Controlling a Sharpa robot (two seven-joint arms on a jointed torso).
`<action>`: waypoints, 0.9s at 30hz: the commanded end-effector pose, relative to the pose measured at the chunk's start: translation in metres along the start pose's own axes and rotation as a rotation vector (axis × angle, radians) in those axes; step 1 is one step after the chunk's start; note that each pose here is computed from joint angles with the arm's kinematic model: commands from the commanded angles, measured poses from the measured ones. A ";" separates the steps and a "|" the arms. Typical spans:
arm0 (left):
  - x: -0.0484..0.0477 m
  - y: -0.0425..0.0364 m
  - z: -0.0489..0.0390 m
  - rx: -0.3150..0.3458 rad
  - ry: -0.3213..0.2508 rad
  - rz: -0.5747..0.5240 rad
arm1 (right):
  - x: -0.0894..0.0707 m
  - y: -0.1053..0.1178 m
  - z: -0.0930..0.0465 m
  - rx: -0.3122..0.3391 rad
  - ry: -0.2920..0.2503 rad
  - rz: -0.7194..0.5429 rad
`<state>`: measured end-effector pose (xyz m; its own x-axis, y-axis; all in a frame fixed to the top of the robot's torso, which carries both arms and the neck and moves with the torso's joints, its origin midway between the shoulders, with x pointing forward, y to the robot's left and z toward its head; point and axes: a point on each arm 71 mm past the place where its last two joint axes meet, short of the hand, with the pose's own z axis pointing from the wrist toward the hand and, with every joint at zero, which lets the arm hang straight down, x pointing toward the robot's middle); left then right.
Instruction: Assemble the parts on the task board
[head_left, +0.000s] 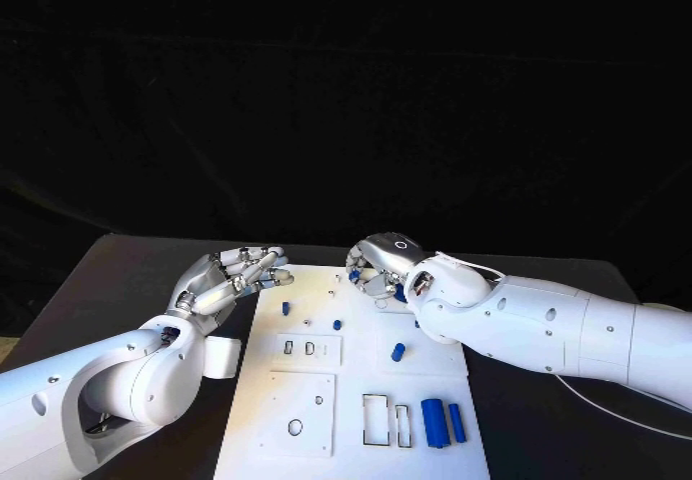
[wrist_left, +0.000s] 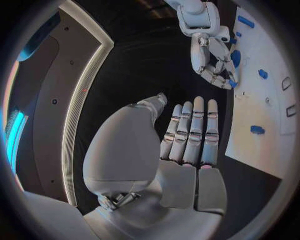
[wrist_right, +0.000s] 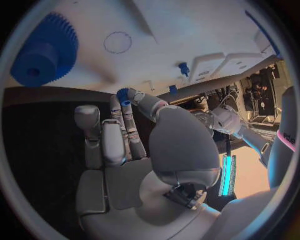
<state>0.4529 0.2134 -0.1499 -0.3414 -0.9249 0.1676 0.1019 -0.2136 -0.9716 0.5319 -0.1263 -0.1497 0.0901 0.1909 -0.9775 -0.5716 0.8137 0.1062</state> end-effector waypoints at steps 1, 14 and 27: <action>0.0024 -0.0012 0.0006 0.007 0.008 -0.008 | -0.004 0.001 0.001 0.007 -0.059 0.003; 0.0018 -0.0009 0.0010 0.006 0.007 -0.007 | -0.004 0.008 0.005 -0.010 -0.075 0.023; 0.0024 -0.0014 0.0010 0.005 0.009 -0.008 | 0.003 0.013 0.008 -0.017 -0.044 0.034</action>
<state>0.4532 0.2133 -0.1497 -0.3413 -0.9248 0.1682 0.1009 -0.2140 -0.9716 0.5317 -0.1125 -0.1489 0.1159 0.2476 -0.9619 -0.5817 0.8019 0.1363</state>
